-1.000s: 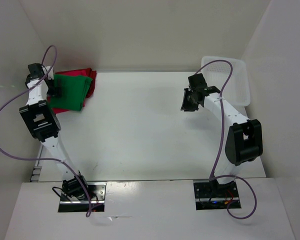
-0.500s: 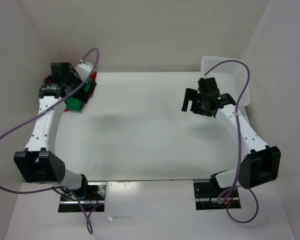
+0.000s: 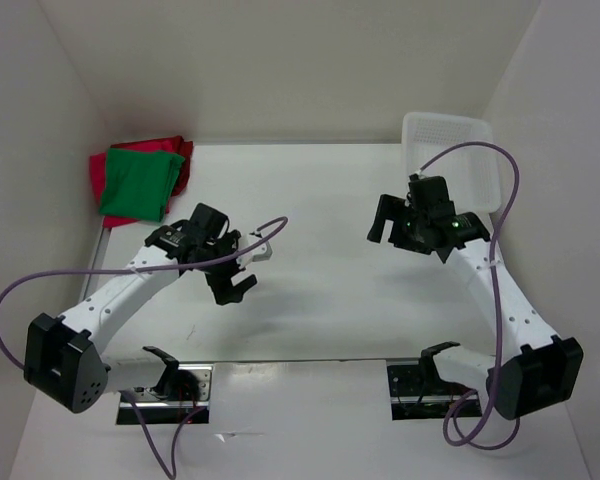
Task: Fold and stack the t-shirts
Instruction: Put the neatly folded tshirt into the corner of the board with the left arm
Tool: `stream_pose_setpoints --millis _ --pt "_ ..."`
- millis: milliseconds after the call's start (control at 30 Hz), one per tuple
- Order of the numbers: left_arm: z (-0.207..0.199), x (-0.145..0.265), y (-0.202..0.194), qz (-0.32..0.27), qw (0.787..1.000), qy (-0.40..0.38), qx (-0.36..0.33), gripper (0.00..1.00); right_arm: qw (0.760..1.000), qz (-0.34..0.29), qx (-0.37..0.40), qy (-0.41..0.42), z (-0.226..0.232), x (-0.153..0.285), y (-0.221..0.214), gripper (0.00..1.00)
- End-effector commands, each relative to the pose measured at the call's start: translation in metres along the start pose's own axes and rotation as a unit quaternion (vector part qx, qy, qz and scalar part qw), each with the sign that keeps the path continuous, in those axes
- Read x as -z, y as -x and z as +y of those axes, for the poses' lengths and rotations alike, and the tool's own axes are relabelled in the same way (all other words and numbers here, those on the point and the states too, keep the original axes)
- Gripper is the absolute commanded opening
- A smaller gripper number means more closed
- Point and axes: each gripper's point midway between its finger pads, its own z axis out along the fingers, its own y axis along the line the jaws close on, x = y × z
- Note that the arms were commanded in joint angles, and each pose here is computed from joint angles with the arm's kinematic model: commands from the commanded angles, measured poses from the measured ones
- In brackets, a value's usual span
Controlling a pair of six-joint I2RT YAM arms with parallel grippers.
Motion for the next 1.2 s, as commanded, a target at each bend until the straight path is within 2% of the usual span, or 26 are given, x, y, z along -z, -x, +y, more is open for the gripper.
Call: stream_pose_setpoints --millis 0,367,1167 --pt "-0.021 -0.001 0.023 -0.061 0.997 -0.050 -0.012 1.00 0.999 -0.015 -0.014 0.031 0.009 0.014 -0.004 1.00" --pt "-0.020 -0.004 0.023 -0.060 0.997 -0.046 -0.017 1.00 0.997 -0.023 -0.034 0.066 0.016 0.026 -0.013 1.00" --pt "-0.020 -0.004 0.020 -0.057 0.997 -0.042 -0.017 1.00 0.997 0.004 -0.034 0.073 0.020 0.011 -0.021 1.00"
